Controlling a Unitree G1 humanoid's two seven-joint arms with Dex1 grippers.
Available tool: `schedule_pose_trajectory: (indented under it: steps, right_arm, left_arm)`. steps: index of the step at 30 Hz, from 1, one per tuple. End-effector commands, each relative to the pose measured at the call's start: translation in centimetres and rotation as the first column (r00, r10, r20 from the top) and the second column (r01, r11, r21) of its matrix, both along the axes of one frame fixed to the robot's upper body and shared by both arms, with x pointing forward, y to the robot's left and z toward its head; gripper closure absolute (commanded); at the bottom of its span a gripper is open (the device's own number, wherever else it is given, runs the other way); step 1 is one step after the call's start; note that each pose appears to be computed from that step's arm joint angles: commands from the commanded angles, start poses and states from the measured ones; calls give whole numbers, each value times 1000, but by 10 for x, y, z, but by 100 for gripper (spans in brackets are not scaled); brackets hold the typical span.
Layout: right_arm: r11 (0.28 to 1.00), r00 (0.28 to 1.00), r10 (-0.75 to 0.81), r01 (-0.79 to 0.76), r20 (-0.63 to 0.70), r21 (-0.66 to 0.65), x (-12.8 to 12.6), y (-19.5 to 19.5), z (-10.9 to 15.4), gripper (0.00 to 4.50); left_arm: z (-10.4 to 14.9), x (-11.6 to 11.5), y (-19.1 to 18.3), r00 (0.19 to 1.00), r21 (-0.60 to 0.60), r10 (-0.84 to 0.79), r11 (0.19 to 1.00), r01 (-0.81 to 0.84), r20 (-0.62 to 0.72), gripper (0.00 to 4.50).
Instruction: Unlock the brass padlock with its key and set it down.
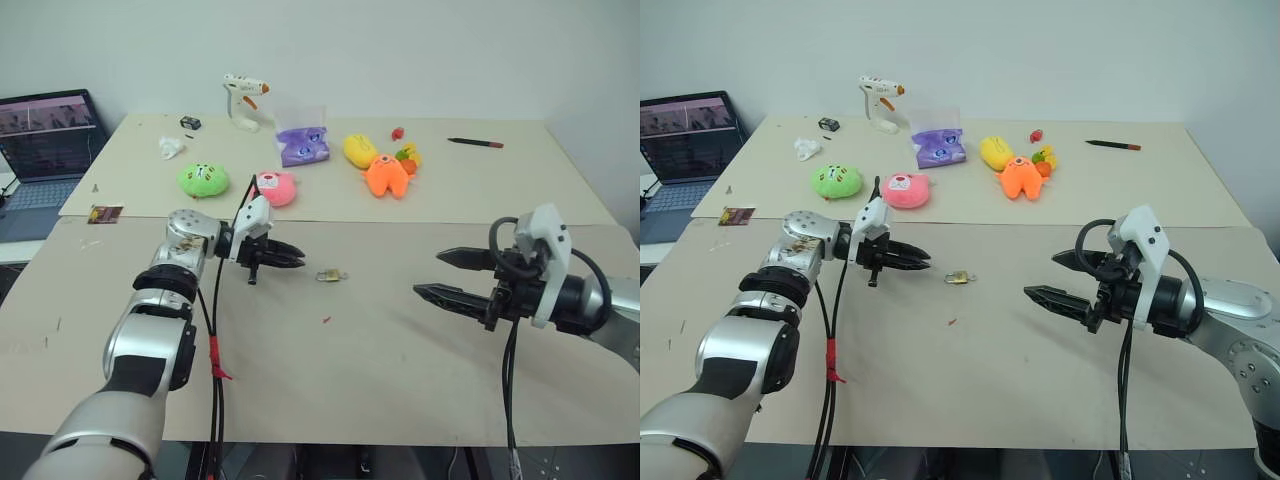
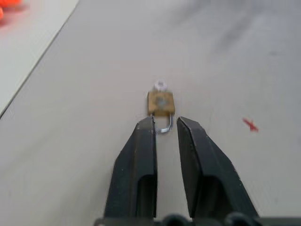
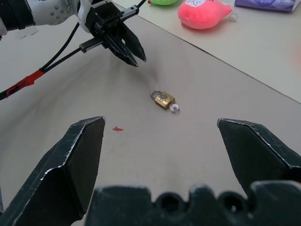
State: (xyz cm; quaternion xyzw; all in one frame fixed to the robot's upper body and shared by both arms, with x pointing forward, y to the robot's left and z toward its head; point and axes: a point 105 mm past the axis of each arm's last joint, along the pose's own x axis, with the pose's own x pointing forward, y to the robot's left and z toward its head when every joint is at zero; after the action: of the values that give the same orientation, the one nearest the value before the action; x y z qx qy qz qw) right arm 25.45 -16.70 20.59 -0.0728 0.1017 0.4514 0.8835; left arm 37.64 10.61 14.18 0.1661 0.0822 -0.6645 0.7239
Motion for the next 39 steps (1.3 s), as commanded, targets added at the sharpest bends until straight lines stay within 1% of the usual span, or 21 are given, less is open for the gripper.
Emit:
schedule_pose_trajectory:
  steps: [1, 3, 5, 6, 9, 12, 14, 17, 23, 27, 30, 35, 39]
  right_arm:
    - [1000, 998, 4, -4, 68, 5, 0, 2, 11, 0]
    - [1000, 998, 4, -4, 70, 7, 0, 3, 11, 0]
    - [1000, 997, 2, -3, 72, 10, 0, 3, 11, 0]
    - [1000, 997, 1, -2, 73, 11, 0, 3, 11, 0]
    - [1000, 997, -1, 0, 76, 12, 0, 4, 11, 0]
    - [1000, 996, -10, 9, 84, 16, 1, 3, 11, 0]
    - [1000, 996, -15, 14, 87, 15, 1, 3, 11, 0]
    - [1000, 996, -17, 16, 88, 16, 1, 3, 11, 0]
    - [1000, 996, -20, 19, 89, 17, 1, 2, 11, 0]
    - [1000, 996, -19, 17, 91, 20, 2, 3, 11, 0]
    - [1000, 996, -15, 14, 91, 22, 2, 4, 11, 0]
    - [1000, 996, -14, 12, 92, 23, 3, 4, 12, 0]
    - [1000, 995, -16, 14, 95, 23, 3, 3, 13, 0]
  left_arm:
    - [4, 0, -12, 998, -29, 12, 1000, -10, 55, 218]
    - [-4, -2, -19, 997, -7, 11, 1000, -10, 77, 148]
    - [-12, -7, -31, 998, 0, -6, 1000, 6, 57, 83]
    - [-13, -10, -36, 998, -2, -23, 1000, 23, 52, 83]
    - [-14, -7, -45, 997, -1, 20, 1000, -20, 80, 83]
    - [-20, -8, -56, 997, 5, 35, 999, -35, 72, 83]
    - [-25, -9, -59, 997, 20, 39, 999, -41, 69, 83]
    - [-28, -5, -63, 994, 27, 80, 996, -82, 73, 83]
    - [-27, 3, -54, 989, 42, 121, 991, -125, 85, 83]
    - [-31, 11, -37, 982, 89, 154, 982, -164, 114, 83]
    - [-31, 17, -28, 976, 98, 188, 975, -199, 111, 83]
    - [-32, 17, -32, 981, 88, 174, 979, -182, 92, 83]
    - [-26, 17, -40, 983, 46, 164, 985, -168, 77, 83]
